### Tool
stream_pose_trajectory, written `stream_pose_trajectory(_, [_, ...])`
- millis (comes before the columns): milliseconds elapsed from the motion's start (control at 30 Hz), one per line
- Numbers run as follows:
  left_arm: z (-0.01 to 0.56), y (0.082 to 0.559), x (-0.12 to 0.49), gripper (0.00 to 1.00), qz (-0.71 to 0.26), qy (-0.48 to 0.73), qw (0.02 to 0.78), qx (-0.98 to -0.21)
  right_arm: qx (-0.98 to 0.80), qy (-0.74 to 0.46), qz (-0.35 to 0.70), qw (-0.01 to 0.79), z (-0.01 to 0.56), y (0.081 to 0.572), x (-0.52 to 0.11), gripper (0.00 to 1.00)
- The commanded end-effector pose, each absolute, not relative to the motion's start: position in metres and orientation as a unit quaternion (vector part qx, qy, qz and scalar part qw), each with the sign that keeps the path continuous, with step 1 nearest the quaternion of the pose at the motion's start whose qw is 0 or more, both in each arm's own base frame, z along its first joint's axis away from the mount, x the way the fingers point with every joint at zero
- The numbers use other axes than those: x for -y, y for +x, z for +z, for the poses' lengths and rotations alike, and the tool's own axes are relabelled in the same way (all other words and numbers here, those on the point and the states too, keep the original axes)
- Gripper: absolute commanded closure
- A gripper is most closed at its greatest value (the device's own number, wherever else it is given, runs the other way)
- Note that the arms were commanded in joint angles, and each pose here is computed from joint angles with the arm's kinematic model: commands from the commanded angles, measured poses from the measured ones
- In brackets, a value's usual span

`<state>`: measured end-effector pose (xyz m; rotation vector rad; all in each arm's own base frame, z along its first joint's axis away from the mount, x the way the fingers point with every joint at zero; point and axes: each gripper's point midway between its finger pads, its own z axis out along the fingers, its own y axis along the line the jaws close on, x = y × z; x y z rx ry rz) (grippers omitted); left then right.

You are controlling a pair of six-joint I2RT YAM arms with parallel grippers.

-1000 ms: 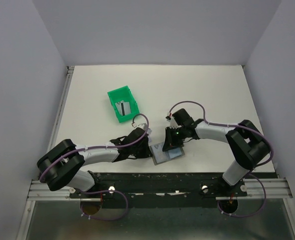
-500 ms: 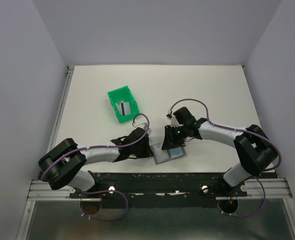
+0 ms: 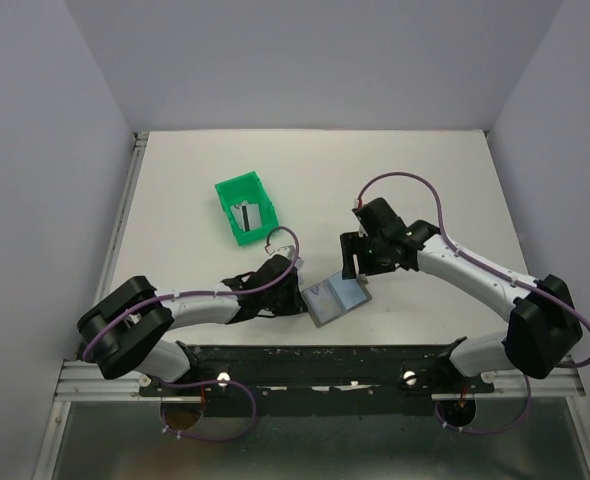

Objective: Put the credit cards into the card holder
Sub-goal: Close the card holder at the center of the board.

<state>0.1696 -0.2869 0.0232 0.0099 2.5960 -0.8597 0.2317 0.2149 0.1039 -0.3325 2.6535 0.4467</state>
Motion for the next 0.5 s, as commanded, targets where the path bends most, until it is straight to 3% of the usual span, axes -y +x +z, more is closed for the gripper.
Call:
stream_pose_trajectory(0, [0.009,0.162,0.276,1.0,-0.277,0.012,0.189,-0.942,-0.974,-0.113,0.049,0.19,0.077,0.227,-0.174,0.22])
stream_pose_trajectory(267, [0.011,0.163,0.276,1.0,-0.277,0.01,0.192,-0.942,-0.974,-0.126,0.032,0.187,0.057,0.243,-0.18,0.23])
stream_pose_trajectory(467, [0.011,0.162,0.274,1.0,-0.275,0.009,0.193,-0.942,-0.972,-0.126,0.007,0.196,0.046,0.254,-0.177,0.38])
